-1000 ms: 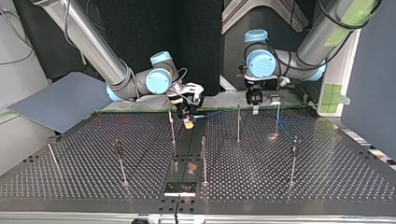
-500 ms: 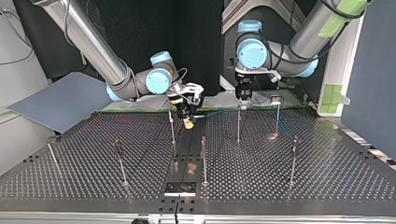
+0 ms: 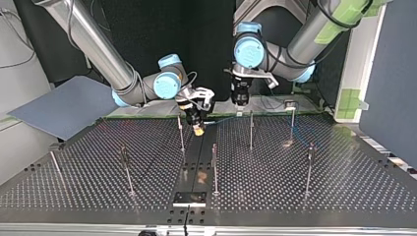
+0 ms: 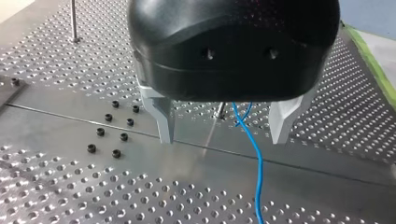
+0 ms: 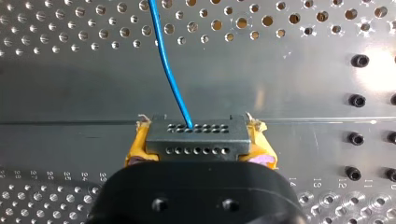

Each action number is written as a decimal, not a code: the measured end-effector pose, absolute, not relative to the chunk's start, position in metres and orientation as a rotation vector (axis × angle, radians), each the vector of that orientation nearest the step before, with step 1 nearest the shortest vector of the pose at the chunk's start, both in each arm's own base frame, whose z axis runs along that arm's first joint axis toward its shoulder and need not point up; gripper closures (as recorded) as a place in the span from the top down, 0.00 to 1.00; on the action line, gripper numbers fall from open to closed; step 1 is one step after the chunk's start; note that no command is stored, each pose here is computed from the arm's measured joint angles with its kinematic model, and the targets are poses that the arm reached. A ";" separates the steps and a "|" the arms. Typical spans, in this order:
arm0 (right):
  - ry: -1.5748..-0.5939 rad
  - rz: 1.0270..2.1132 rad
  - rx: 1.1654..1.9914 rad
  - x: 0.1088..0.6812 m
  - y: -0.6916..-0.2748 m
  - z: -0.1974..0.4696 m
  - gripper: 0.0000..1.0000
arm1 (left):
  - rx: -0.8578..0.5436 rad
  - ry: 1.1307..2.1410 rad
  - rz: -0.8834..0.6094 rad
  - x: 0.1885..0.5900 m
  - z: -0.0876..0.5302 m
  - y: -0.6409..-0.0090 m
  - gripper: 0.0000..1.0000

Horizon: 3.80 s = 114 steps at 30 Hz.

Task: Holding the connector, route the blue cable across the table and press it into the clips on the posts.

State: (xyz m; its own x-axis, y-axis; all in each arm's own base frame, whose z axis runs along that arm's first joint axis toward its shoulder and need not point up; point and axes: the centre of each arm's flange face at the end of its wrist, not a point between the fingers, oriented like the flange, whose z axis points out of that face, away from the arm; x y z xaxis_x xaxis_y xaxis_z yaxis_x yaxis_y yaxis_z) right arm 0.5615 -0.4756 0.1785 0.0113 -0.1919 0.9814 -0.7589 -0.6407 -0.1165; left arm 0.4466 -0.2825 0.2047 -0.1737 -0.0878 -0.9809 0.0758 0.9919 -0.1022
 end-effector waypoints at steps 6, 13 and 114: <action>-0.972 1.669 1.845 0.562 -0.476 0.179 0.00 | -0.029 1.746 -0.119 0.467 0.196 -0.284 1.00; -0.972 1.668 1.845 0.561 -0.476 0.178 0.00 | -0.037 1.760 -0.104 0.476 0.189 -0.281 1.00; -1.065 1.666 1.890 0.520 -0.437 0.322 0.00 | -0.166 1.667 -0.092 0.472 0.268 -0.307 0.00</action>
